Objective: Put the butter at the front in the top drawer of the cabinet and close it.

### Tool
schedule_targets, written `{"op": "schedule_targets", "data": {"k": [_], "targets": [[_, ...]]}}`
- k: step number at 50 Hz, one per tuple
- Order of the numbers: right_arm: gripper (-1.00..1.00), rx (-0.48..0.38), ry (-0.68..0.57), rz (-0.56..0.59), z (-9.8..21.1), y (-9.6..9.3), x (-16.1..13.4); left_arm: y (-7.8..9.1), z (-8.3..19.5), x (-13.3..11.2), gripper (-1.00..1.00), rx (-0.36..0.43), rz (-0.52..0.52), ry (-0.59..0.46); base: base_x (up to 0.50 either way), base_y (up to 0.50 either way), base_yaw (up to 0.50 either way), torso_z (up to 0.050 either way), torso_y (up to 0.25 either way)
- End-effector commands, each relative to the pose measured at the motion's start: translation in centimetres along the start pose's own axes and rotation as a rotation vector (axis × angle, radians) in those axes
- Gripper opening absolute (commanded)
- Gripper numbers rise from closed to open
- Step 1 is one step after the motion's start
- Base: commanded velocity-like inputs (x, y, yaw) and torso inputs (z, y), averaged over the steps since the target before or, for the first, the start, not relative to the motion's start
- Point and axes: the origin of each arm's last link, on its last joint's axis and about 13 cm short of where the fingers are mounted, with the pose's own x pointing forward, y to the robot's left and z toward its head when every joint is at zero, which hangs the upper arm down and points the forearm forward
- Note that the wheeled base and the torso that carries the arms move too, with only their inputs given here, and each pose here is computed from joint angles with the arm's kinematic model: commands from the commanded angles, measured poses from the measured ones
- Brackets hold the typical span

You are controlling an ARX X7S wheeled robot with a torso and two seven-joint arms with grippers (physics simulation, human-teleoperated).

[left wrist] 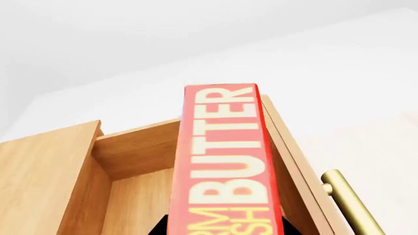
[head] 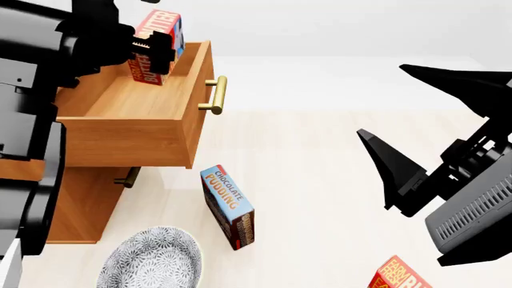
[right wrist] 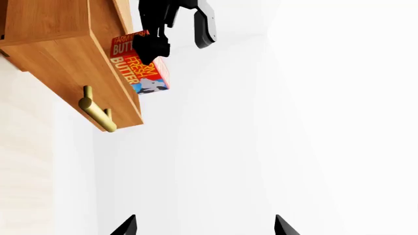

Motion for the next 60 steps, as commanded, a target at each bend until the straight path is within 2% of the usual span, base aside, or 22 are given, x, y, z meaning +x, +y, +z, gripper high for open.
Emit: {"op": "schedule_targets", "data": {"k": [1, 41, 60], "targets": [[1.0, 0.001, 0.004, -0.002, 0.1, 0.0, -0.1, 0.0, 0.3, 0.1, -1.0, -0.01, 0.028, -0.014, 0.0, 0.0, 0.0, 0.0, 0.0], [1.0, -0.005, 0.009, -0.002, 0.3, -0.4, -0.2, -0.6, -3.2, 1.6, -1.0, -0.023, 0.006, 0.052, 0.0, 0.0, 0.0, 0.001, 0.001], [1.0, -0.005, 0.013, -0.002, 0.2, -0.5, -0.5, -0.9, -3.8, 1.7, -1.0, -0.015, -0.004, 0.066, 0.0, 0.0, 0.0, 0.0, 0.001]]}}
